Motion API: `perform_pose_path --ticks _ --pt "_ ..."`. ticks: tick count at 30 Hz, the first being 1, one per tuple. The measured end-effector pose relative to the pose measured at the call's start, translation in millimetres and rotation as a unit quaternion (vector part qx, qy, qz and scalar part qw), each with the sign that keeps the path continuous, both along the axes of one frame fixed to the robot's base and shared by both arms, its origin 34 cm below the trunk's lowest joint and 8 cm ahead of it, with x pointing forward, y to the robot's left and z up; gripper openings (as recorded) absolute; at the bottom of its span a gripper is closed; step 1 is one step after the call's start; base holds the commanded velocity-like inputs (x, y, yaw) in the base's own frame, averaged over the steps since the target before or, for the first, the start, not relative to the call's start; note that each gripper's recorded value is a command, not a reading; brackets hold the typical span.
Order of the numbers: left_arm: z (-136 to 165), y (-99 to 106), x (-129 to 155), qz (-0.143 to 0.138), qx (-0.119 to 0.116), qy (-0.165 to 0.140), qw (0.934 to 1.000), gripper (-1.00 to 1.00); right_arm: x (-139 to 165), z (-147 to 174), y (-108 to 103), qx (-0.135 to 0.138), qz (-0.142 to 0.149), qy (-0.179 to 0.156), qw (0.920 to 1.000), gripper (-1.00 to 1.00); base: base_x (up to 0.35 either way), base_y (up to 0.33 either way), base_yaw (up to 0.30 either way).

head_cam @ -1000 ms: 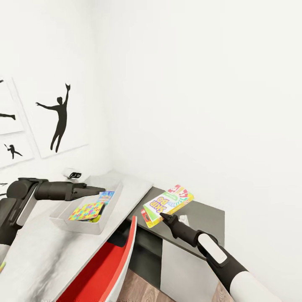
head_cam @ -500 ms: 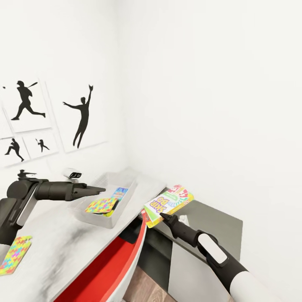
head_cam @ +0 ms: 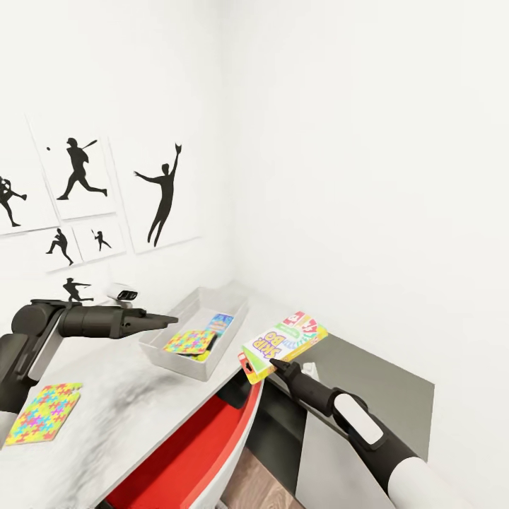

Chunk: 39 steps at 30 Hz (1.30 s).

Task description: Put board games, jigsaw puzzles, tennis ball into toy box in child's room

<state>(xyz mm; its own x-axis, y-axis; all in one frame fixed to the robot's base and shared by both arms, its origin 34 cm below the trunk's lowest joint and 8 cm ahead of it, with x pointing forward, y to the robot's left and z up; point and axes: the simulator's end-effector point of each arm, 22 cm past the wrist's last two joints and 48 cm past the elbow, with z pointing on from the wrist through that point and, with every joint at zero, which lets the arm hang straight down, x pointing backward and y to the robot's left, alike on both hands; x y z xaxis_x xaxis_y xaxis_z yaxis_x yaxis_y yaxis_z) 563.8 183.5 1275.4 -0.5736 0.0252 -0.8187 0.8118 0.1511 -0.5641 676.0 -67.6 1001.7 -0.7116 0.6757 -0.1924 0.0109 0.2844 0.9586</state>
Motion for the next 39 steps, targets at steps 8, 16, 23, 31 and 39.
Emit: perform_pose_path --ticks 8,16,23,31,39 --pt "0 0 0 0.0 0.0 0.0 1.0 1.0 1 5 2 0.002 0.001 -0.005 1.0 -1.0 0.049 0.0 0.026" --pt "0 0 0 0.0 0.0 0.0 1.0 1.0 2 15 5 0.003 0.005 -0.017 0.9998 -1.0 0.203 0.0 0.238" --pt "-1 0 0 0.0 0.0 0.001 1.0 1.0 2 16 6 0.004 0.006 -0.018 0.9998 -1.0 0.025 0.0 0.037" --pt "-1 0 0 0.0 0.0 0.001 1.0 1.0 2 17 7 0.005 0.007 -0.019 0.9998 -1.0 0.056 0.0 0.0" --pt "-1 0 0 0.001 0.0 0.002 1.0 1.0 2 17 7 0.004 0.007 -0.019 0.9998 -1.0 0.294 0.0 0.0"
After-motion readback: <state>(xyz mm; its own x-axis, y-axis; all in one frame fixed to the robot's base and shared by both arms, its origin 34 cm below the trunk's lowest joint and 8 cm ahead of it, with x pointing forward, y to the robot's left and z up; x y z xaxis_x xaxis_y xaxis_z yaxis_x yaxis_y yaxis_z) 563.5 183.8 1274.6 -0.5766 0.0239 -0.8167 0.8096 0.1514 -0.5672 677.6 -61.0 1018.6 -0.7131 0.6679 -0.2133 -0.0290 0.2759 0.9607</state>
